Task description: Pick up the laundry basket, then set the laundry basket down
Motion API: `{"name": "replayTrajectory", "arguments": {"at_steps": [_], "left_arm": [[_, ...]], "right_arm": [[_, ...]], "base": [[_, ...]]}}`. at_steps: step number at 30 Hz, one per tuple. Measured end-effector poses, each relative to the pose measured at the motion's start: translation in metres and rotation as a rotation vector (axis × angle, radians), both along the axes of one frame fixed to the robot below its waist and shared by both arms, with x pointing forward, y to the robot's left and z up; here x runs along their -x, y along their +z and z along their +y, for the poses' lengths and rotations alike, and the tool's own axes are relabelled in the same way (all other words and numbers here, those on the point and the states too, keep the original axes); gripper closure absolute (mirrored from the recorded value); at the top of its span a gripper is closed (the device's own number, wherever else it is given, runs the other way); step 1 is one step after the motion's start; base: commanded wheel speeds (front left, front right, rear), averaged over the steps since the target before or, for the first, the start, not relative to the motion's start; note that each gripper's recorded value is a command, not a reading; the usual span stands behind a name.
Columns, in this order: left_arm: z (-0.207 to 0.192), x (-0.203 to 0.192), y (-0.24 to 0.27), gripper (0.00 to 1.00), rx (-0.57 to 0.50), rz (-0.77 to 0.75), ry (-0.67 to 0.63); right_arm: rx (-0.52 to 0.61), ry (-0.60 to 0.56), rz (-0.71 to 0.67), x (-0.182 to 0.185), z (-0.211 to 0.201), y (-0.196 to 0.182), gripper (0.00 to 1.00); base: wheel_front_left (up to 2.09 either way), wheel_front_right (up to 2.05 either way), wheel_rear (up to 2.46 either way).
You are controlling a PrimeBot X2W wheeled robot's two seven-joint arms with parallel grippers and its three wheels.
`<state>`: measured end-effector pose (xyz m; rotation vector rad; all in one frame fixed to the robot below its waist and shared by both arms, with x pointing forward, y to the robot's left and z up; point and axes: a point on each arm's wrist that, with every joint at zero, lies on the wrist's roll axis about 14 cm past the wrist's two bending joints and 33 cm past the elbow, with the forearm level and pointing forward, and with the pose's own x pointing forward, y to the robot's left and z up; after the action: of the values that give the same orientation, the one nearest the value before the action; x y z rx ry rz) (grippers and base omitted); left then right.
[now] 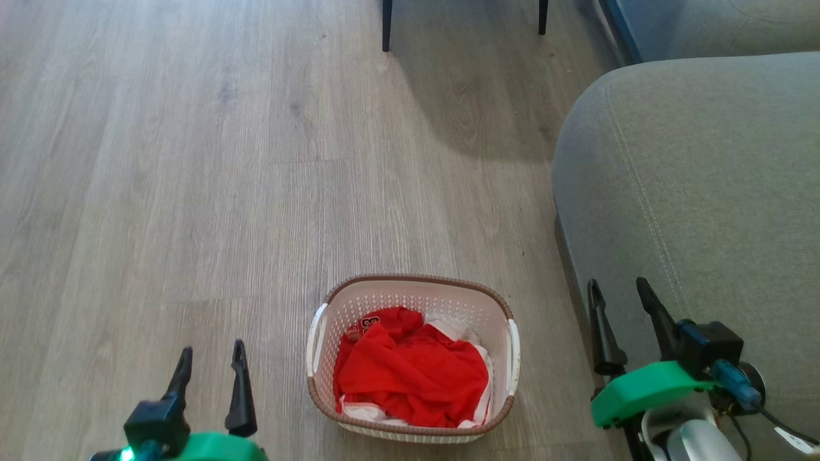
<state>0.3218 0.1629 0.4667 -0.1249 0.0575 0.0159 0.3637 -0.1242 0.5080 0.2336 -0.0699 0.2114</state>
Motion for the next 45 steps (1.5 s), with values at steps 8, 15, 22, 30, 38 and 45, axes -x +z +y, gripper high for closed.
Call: {"name": "replayTrajectory", "arguments": {"at_steps": [8, 15, 22, 30, 38, 45], "left_arm": [[0.0, 0.0, 0.002, 0.0, -0.002, -0.007, 0.002], [0.001, -0.001, 0.003, 0.0, 0.0, -0.009, 0.002], [0.001, -0.002, 0.0, 1.0, -0.017, 0.0, -0.001], [0.001, 0.014, -0.036, 1.0, 0.011, 0.127, 0.005], [0.003, 0.014, -0.039, 1.0, 0.104, 0.15, 0.027], [0.003, 0.013, -0.041, 1.0, 0.187, 0.166, 0.038]], "right_arm": [[-0.001, -0.004, -0.002, -0.001, -0.001, 0.001, 0.0], [-0.002, -0.007, 0.001, -0.002, -0.002, 0.0, 0.0], [-0.002, -0.011, 0.017, -0.003, -0.003, -0.005, 1.0], [-0.026, -0.018, 0.16, 0.014, -0.004, -0.048, 1.0], [-0.111, -0.041, 0.182, 0.013, -0.008, -0.048, 1.0], [-0.185, -0.064, 0.203, 0.012, -0.013, -0.049, 1.0]], "base": [[0.0, 0.0, 0.0], [0.0, 0.0, 0.0], [0.0, 0.0, 0.0], [0.0, 0.0, 0.0], [0.0, 0.0, 0.0], [0.0, 0.0, 0.0]]}}
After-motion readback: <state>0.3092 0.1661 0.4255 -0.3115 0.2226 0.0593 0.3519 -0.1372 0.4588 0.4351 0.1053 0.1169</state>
